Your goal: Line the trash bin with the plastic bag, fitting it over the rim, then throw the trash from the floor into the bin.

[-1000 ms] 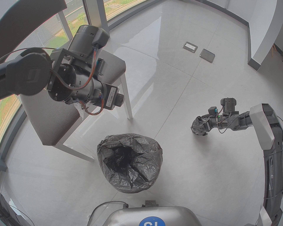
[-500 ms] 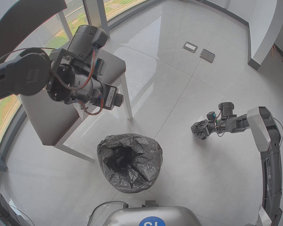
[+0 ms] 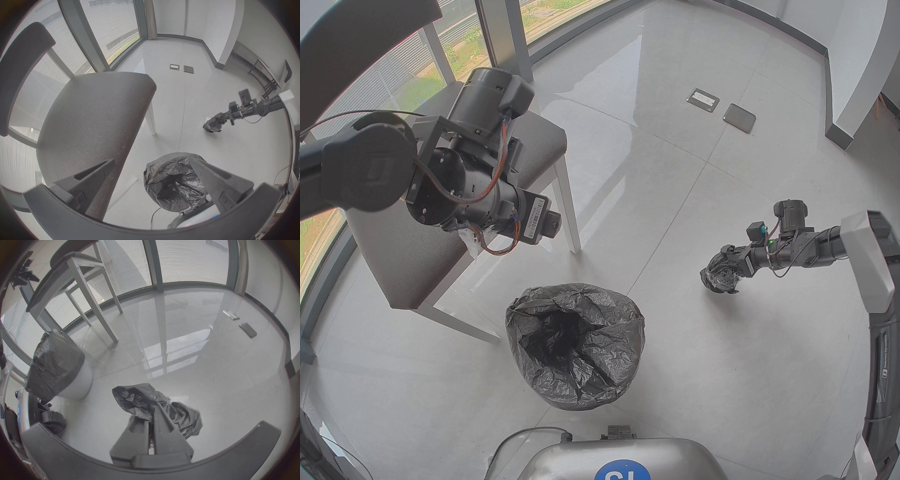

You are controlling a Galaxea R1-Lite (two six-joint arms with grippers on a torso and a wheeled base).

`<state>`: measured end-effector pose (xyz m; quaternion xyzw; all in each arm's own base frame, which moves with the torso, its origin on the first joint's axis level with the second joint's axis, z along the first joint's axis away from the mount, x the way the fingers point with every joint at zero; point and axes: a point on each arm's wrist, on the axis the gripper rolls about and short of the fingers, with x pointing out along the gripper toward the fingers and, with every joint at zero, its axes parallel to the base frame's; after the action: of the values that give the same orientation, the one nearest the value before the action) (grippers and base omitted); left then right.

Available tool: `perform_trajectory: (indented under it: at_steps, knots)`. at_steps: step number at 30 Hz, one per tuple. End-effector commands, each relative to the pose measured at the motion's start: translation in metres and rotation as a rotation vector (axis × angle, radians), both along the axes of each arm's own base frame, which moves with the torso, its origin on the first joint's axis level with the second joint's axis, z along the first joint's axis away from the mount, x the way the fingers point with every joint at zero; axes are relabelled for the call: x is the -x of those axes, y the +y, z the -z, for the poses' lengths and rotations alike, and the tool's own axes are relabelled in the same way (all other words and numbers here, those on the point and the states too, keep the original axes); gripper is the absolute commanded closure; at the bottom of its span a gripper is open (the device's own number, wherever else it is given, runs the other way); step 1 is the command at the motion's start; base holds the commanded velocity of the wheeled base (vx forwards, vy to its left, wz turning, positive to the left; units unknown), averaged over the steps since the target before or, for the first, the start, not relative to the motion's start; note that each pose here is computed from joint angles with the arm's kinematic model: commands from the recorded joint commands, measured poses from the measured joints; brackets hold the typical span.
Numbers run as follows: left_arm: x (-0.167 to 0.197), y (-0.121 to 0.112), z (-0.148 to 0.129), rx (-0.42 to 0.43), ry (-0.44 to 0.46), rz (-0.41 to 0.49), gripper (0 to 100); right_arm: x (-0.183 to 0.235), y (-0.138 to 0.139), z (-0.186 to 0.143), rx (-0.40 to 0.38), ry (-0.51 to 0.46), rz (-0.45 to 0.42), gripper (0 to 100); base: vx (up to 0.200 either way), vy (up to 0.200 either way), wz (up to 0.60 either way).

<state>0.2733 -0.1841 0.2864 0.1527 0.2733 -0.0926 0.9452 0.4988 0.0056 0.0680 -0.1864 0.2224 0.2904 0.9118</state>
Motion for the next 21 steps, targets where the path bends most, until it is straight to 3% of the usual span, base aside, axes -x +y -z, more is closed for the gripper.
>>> perform_trajectory:
  at_steps: [1, 6, 12, 21]
  knots:
    - [-0.003, 0.006, 0.006, -0.011, 0.022, -0.017, 0, 0.050, 0.018, -0.099, 0.014, -0.145, -0.048, 100, 0.000, 0.000, 0.00]
    - [-0.002, 0.006, 0.012, -0.014, 0.048, -0.015, 0, 0.084, 0.043, -0.153, 0.014, -0.223, -0.116, 100, 0.000, 0.000, 0.00]
    - [0.001, 0.007, 0.044, -0.025, 0.136, 0.017, 0, 0.134, 0.078, -0.199, -0.031, -0.306, -0.260, 100, 0.000, 0.000, 0.00]
    - [0.006, 0.008, 0.047, 0.004, 0.121, 0.028, 0, 0.178, 0.126, -0.203, -0.069, -0.284, -0.433, 100, 0.000, 0.000, 0.00]
